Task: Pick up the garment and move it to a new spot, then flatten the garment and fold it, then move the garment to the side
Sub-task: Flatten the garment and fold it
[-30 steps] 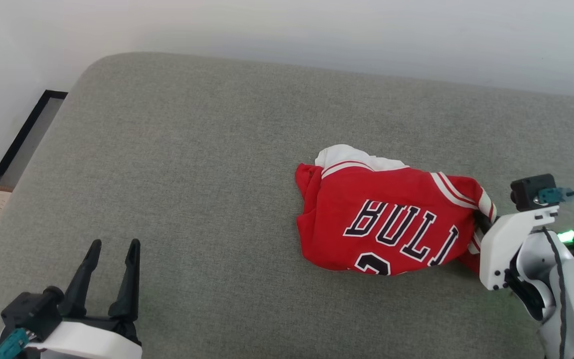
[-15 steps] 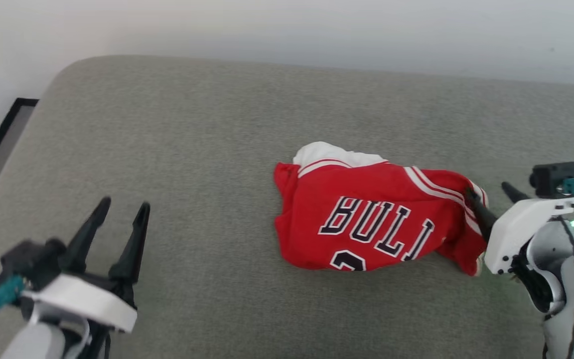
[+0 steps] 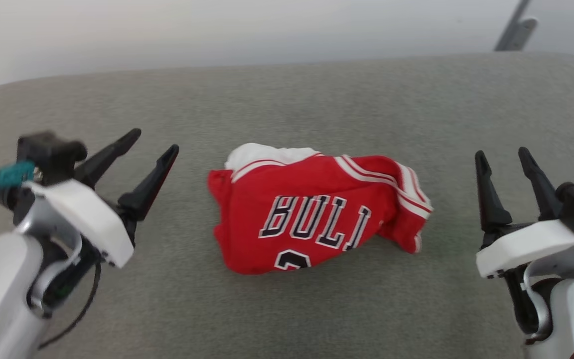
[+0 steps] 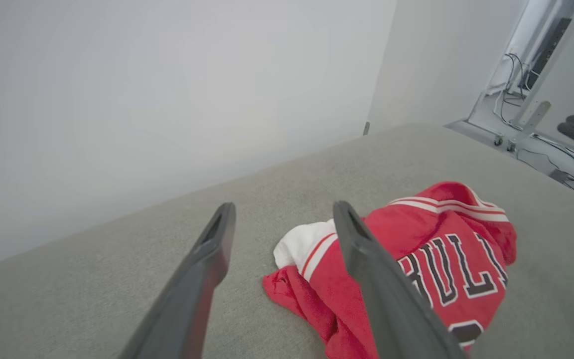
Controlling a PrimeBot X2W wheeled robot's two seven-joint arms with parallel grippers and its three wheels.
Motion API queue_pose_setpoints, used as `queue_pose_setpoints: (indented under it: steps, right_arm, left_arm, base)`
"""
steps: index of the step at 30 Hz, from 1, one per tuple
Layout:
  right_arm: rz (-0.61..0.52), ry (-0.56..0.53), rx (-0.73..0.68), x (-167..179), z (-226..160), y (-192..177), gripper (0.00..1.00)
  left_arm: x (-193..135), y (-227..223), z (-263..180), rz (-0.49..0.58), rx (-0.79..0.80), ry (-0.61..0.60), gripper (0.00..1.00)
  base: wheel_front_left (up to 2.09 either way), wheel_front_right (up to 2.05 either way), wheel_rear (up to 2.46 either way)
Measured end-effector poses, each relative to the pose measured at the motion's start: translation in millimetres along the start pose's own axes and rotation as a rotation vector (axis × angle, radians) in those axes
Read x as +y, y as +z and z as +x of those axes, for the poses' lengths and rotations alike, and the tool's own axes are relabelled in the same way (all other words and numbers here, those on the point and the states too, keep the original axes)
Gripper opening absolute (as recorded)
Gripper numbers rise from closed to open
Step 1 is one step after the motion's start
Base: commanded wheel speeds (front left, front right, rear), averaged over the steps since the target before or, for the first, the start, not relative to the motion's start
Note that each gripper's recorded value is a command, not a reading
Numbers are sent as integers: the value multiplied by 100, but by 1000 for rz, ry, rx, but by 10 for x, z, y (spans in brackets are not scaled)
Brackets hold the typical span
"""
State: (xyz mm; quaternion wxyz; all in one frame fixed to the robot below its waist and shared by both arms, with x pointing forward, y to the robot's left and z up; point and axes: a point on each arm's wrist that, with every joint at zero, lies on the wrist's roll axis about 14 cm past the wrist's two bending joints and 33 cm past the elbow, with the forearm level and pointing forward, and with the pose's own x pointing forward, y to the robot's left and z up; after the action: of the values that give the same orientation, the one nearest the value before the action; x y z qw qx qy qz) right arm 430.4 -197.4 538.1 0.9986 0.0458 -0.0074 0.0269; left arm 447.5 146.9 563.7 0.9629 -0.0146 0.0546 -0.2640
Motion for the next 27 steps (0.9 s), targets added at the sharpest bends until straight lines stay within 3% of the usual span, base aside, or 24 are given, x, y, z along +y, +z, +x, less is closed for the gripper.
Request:
queue_pose_setpoints:
  steps: [7,12,27]
  right_arm:
    - [12,-81,-99,-200,-257,39,100]
    - [11,-110,-83,-271,-368,-108,100]
    - [55,-161,-5,-430,-319,-467,100]
  left_arm:
    - [-216,-102,544,3,180,-122,100]
    - [-271,-473,910,-6,405,-160,100]
    - [-74,-1516,1309,-90,851,-91,100]
  base:
    - [0,0,0]
    - [0,0,0]
    - [0,0,0]
